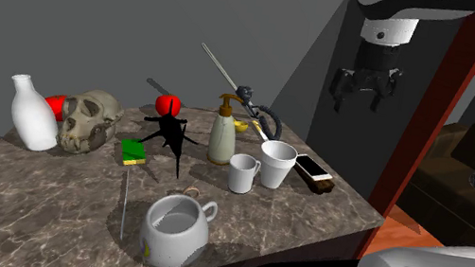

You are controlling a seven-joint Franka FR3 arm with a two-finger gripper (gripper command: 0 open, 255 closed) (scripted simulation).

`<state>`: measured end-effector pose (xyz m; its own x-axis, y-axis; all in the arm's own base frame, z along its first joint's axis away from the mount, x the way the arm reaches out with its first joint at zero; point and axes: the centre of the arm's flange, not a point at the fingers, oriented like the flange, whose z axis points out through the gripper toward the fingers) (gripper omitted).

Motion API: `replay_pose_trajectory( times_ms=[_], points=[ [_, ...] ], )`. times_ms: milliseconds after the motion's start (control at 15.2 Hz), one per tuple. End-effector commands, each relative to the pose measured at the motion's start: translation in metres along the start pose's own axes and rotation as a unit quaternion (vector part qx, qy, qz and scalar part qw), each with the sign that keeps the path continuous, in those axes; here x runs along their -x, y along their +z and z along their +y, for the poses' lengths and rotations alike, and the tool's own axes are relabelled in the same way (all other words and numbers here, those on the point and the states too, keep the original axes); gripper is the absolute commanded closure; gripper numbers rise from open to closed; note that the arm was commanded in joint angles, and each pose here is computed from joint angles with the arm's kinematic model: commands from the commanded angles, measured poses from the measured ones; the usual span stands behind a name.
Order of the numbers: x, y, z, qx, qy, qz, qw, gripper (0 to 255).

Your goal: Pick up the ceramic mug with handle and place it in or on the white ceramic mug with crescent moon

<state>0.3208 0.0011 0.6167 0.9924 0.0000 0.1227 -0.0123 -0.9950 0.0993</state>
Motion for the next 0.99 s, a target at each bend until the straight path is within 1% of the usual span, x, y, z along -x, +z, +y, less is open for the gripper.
replay_pose_trajectory(
  times_ms=[0,924],
  points=[
    [0.000,0.000,0.000,0.000,0.000,0.000,1.0000,0],
    [-0.054,0.105,-0.143,-0.007,-0.001,-0.032,0.9995,0]
  ],
)
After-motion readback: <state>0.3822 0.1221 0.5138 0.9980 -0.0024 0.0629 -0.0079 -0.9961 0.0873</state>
